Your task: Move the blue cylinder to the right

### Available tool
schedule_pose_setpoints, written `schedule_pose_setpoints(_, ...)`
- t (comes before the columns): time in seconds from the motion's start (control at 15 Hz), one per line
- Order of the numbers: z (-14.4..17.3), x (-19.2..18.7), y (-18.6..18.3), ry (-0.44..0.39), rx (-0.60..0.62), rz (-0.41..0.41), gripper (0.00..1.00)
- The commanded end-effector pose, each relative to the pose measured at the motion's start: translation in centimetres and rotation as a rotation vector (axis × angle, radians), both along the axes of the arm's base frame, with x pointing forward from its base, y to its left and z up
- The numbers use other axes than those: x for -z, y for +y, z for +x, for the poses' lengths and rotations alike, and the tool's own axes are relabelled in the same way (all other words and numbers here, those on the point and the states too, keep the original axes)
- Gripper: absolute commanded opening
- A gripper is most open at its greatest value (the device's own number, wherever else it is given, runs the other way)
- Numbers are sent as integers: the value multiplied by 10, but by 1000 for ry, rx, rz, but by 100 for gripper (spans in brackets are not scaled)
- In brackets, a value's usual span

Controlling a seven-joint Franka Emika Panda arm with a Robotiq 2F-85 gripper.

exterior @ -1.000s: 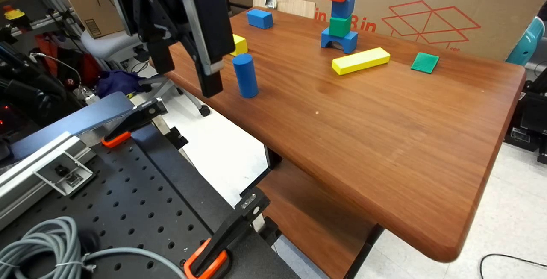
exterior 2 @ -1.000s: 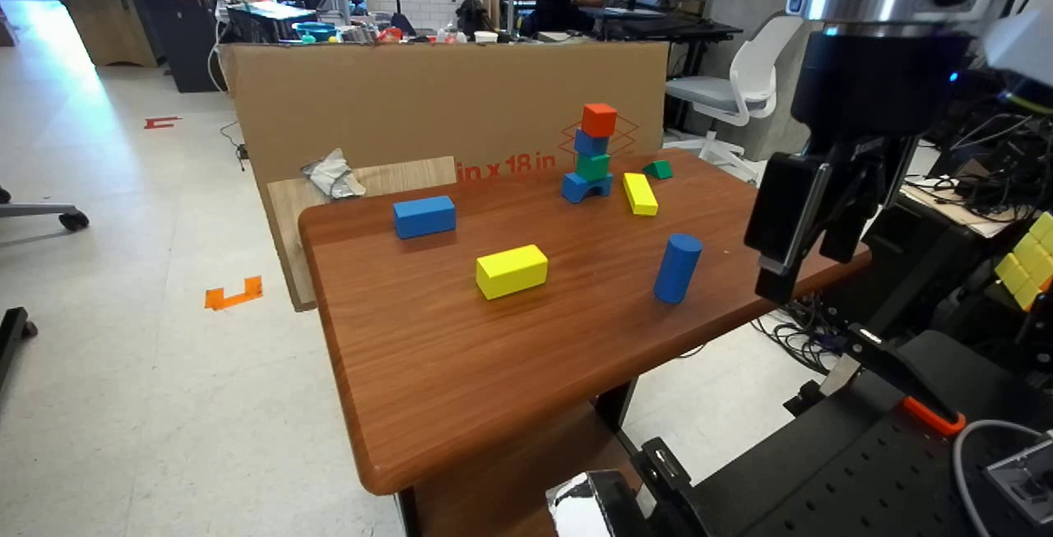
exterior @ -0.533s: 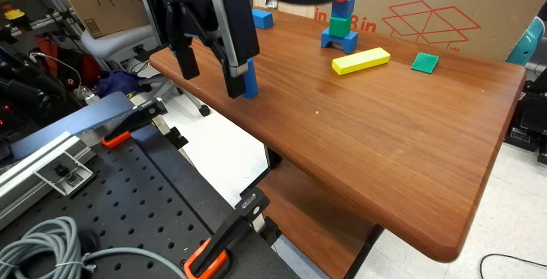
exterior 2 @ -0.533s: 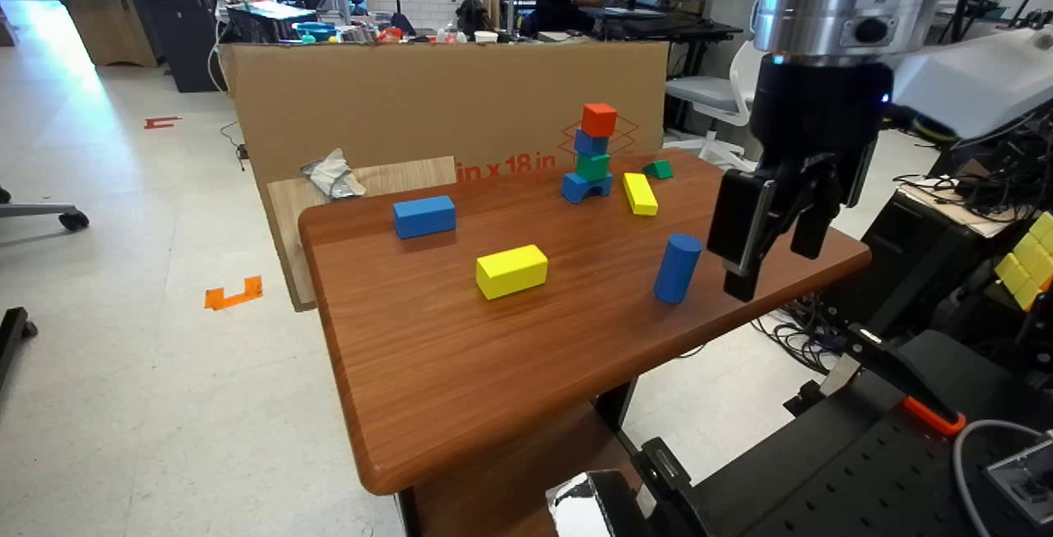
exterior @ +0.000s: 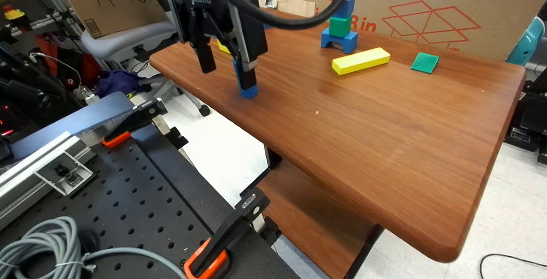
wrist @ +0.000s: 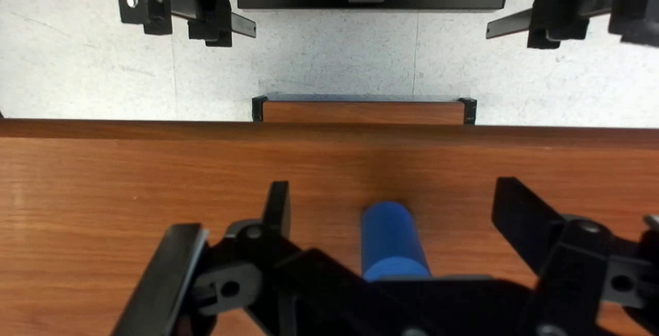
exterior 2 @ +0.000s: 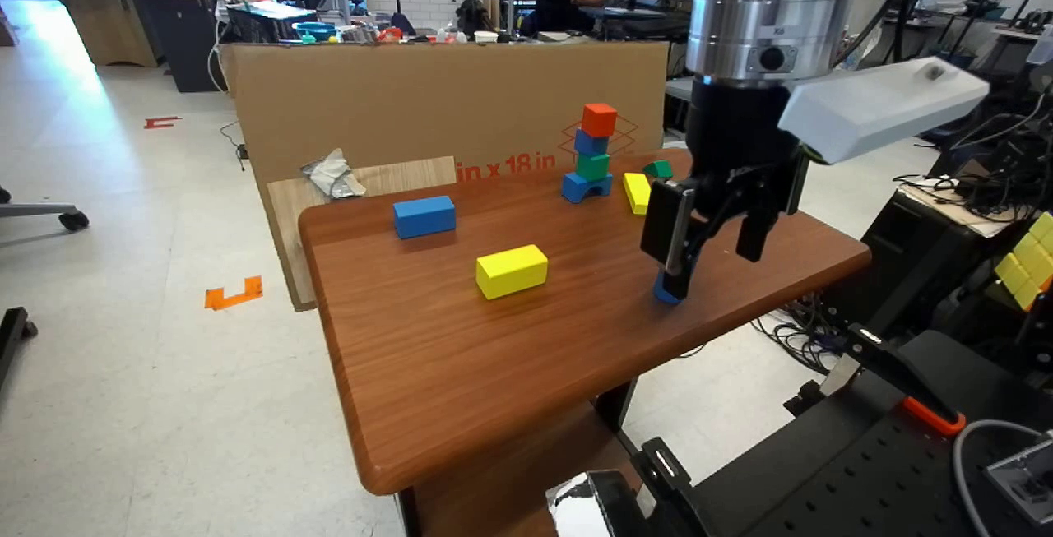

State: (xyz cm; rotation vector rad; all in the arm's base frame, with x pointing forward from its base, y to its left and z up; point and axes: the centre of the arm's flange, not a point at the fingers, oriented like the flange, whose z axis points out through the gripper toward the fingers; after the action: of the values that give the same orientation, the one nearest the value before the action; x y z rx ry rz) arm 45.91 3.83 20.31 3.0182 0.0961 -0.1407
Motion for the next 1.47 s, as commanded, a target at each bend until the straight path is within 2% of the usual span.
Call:
schedule_pose_setpoints(0.0, 26, 9, 6, -36, 17, -15, 100)
schedule_pose_setpoints(0.07, 29, 9, 7, -38, 19, -13, 100)
schedule_pose_setpoints(0.13, 32, 10, 9, -37, 21, -5, 75)
schedule_pose_setpoints(0.2, 34, 11, 10, -38, 18, -5, 74)
schedule_pose_setpoints(0.27, 35, 12, 11, -39, 16, -5, 68)
schedule_pose_setpoints(0.47, 43, 12, 8, -39, 35, -4, 42)
schedule_pose_setpoints(0.8, 56, 0, -19, -65, 105, -26, 8)
schedule_pose_setpoints(1.2, 89, -17, -73, -110, 228, -45, 8)
schedule_pose_setpoints(1.4, 103, -12, -101, -121, 280, -41, 8)
